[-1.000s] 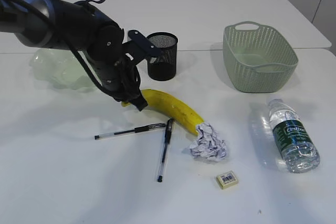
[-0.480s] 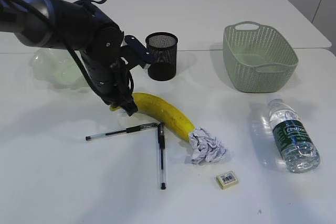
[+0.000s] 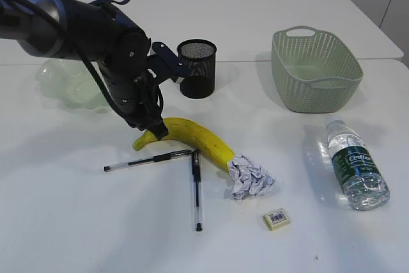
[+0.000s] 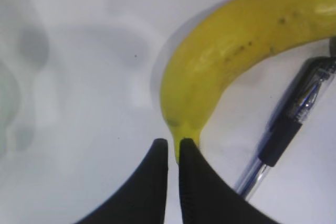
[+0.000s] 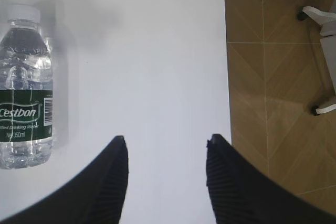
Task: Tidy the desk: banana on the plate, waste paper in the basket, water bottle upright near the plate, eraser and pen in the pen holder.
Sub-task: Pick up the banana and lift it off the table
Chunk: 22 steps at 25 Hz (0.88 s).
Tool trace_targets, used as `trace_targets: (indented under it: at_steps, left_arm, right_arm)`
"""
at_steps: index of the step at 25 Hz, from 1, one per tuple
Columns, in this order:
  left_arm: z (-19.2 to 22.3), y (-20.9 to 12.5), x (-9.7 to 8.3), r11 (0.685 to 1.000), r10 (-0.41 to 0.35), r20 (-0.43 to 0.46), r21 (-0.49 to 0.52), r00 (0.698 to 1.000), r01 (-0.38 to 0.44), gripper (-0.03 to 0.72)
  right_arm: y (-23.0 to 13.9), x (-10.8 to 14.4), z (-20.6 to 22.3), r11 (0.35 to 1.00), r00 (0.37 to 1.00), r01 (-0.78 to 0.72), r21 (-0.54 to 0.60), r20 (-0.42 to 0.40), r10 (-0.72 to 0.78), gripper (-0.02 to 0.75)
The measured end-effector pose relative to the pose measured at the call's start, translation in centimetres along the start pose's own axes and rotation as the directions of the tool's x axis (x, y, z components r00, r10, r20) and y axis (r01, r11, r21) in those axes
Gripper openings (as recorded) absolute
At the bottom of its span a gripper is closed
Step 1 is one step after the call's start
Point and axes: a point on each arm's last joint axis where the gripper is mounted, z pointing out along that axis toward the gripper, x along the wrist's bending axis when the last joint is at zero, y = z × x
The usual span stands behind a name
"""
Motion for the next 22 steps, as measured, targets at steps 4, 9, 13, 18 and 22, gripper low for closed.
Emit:
trace_targets:
  at_steps: [4, 9, 13, 18, 22]
  left_arm:
    - [0.0, 0.0, 0.0, 1.0, -0.002, 0.001, -0.004, 1.0, 0.002, 0.034]
    - [0.0, 0.5, 0.0, 0.999, -0.005, 0.002, -0.05, 1.0, 0.005, 0.059]
    - [-0.1, 1.2, -0.1, 0.99, -0.018, 0.008, -0.137, 1.0, 0.019, 0.164]
    - [-0.2, 1.9, 0.0, 0.978, -0.021, 0.008, -0.208, 1.0, 0.022, 0.415]
    - [0.6, 1.8, -0.3, 0.98, -0.015, 0.012, -0.197, 1.0, 0.017, 0.505]
  right_arm:
    - [0.0, 0.0, 0.0, 1.0, 1.0, 0.0, 0.0, 0.0, 0.0, 0.368]
    - [0.0, 0.0, 0.0, 1.0, 1.0, 0.0, 0.0, 0.0, 0.0, 0.368]
    - [0.0, 0.0, 0.0, 1.0, 1.0, 0.0, 0.0, 0.0, 0.0, 0.368]
    - [0.0, 0.0, 0.0, 1.0, 1.0, 0.0, 0.0, 0.0, 0.0, 0.368]
    - [0.0, 0.0, 0.0, 1.0, 1.0, 0.0, 0.0, 0.0, 0.0, 0.368]
